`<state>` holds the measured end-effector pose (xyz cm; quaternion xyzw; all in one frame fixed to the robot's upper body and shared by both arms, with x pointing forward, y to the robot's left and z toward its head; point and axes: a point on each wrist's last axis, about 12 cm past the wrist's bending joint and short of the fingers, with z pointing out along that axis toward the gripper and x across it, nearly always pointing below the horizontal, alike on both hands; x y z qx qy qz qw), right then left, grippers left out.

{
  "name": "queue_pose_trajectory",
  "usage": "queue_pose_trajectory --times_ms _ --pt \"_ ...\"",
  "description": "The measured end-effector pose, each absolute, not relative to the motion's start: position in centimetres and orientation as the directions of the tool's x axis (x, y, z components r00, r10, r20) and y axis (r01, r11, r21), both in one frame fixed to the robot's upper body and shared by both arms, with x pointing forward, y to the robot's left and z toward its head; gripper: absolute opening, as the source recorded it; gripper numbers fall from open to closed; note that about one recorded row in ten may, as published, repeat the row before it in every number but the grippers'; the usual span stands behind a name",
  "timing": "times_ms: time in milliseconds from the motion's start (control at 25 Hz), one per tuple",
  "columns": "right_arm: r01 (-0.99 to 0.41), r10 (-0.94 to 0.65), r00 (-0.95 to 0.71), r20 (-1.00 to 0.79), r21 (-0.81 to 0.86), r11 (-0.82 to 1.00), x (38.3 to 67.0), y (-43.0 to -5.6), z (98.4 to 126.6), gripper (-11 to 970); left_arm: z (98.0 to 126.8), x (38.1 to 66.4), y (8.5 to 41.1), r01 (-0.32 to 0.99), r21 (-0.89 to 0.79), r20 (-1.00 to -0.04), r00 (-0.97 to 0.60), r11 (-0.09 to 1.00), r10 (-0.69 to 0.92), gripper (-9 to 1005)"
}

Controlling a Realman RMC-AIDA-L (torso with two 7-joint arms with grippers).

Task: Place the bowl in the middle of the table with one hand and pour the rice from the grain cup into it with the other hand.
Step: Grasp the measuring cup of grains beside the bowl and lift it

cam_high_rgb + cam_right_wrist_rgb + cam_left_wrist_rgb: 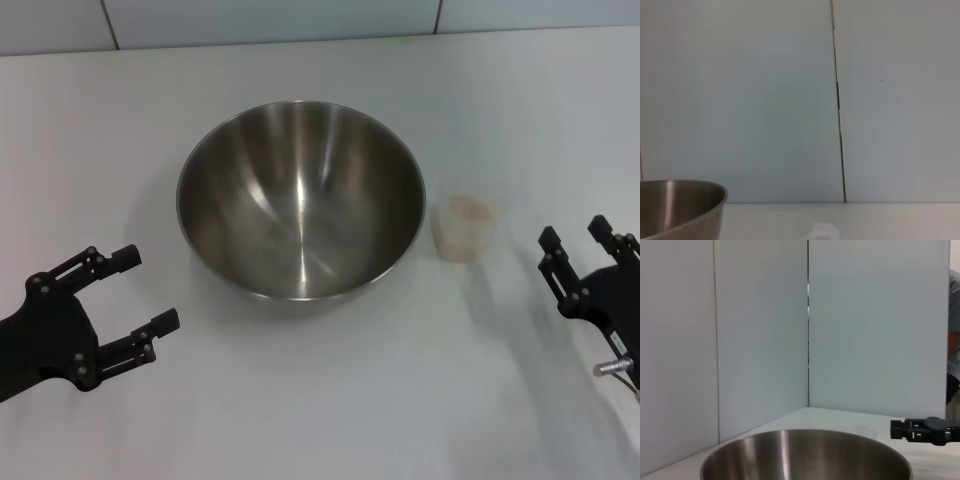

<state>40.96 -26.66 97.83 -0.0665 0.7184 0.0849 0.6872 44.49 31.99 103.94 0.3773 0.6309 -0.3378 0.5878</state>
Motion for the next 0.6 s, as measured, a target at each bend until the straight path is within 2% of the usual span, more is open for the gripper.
queue_pose_trajectory --times_ms 600 --pt "-0.261 -0.036 -0.075 -0.997 -0.015 0.965 45.1 -26.3 98.1 537 104.0 44.6 31.9 0.863 0.019 -0.998 -0.015 0.506 0.063 800"
